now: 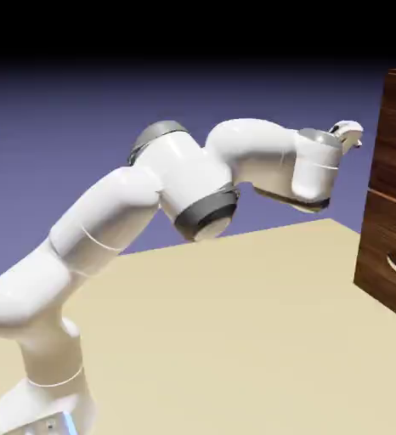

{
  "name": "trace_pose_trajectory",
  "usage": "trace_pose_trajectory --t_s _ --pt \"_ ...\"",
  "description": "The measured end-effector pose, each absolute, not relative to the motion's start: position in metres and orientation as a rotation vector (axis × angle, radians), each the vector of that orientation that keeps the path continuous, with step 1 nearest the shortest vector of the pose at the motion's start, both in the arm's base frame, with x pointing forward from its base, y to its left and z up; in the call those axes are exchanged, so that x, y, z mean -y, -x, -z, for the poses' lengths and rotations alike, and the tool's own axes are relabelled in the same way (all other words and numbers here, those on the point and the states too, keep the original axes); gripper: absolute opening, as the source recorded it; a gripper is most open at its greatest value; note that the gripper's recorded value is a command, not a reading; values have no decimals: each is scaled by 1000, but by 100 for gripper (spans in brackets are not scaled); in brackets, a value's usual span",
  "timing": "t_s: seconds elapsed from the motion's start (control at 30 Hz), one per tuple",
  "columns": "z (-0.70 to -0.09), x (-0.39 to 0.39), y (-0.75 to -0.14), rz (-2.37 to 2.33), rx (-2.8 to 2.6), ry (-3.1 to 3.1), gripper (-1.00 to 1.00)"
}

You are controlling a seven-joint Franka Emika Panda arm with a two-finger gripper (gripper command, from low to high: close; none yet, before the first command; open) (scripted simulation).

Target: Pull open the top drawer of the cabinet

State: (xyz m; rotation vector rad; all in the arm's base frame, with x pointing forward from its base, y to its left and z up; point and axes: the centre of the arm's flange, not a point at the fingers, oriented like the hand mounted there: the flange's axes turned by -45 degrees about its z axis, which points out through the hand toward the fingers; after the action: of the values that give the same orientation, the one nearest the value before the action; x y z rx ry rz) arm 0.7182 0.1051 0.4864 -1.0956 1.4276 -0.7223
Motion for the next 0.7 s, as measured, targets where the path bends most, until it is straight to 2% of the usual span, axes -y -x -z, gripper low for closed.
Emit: trace_pose_trajectory --t_s 0.3,0.7 --pt "-500 13 -755 1209 -1209 1210 0" --pt "-513 7 -795 1208 -1193 1201 0"
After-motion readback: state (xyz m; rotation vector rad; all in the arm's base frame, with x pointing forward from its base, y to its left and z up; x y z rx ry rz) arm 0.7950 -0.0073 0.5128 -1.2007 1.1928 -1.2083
